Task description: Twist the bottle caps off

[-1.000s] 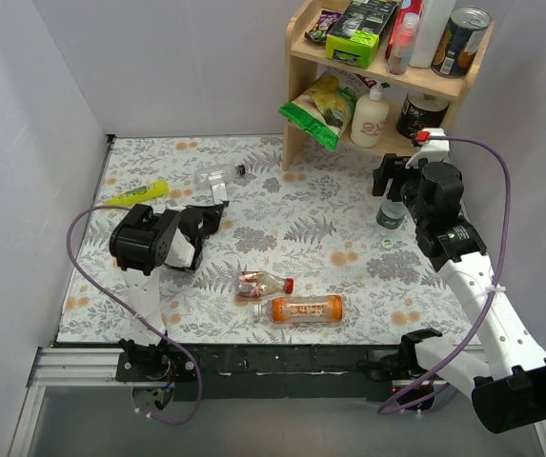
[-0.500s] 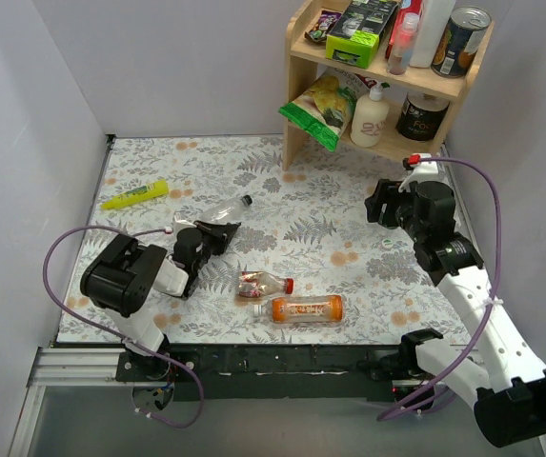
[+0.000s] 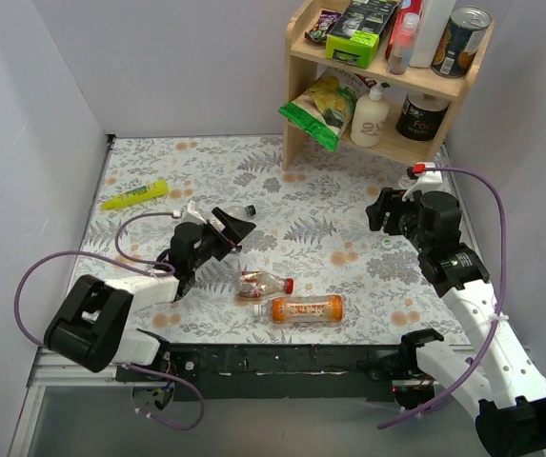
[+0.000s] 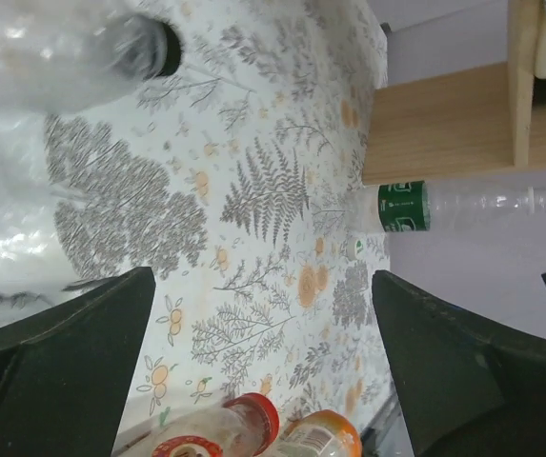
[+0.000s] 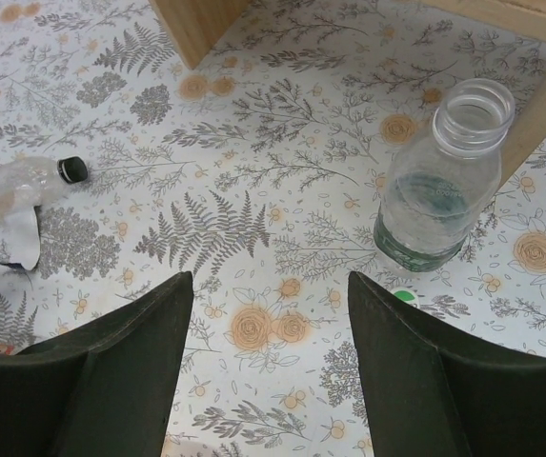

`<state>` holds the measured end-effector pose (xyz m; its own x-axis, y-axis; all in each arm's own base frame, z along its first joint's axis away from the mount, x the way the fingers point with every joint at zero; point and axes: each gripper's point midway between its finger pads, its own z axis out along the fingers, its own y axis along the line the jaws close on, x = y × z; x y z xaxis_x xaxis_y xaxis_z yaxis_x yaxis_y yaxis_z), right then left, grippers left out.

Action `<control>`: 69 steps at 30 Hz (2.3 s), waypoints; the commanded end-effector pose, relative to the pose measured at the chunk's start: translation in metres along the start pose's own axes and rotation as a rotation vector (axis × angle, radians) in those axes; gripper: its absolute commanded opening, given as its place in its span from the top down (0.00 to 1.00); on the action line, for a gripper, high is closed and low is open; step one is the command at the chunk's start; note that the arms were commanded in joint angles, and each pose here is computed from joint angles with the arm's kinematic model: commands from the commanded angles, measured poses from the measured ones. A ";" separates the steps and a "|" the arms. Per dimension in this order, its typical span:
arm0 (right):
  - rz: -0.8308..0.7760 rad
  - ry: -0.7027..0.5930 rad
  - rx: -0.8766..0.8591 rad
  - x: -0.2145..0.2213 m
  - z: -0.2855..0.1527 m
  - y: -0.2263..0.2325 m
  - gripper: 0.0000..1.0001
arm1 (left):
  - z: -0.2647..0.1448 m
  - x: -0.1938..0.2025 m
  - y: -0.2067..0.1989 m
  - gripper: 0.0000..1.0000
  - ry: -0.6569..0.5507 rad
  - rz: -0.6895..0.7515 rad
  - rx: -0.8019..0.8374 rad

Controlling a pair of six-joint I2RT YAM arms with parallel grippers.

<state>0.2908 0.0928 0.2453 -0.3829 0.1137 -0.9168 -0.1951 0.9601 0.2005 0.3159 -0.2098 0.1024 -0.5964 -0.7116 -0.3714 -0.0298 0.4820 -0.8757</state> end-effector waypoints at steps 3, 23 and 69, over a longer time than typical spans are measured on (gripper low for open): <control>0.007 -0.020 -0.028 -0.004 -0.004 0.006 0.27 | -0.009 -0.024 -0.062 0.02 0.015 0.399 0.100; 0.009 0.008 -0.033 0.005 -0.010 0.006 0.27 | 0.080 -0.087 0.011 0.02 0.418 1.407 -0.156; 0.261 -0.092 -0.631 -0.091 -0.046 0.154 0.35 | -0.041 -0.030 -0.165 0.37 -0.070 1.101 0.322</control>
<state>0.2624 0.1867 0.3065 -0.4586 0.2035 -0.8650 -0.4897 0.7544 0.4371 0.3462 -0.2209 0.1983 -0.3197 0.2353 -0.9178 0.5621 0.8269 0.0162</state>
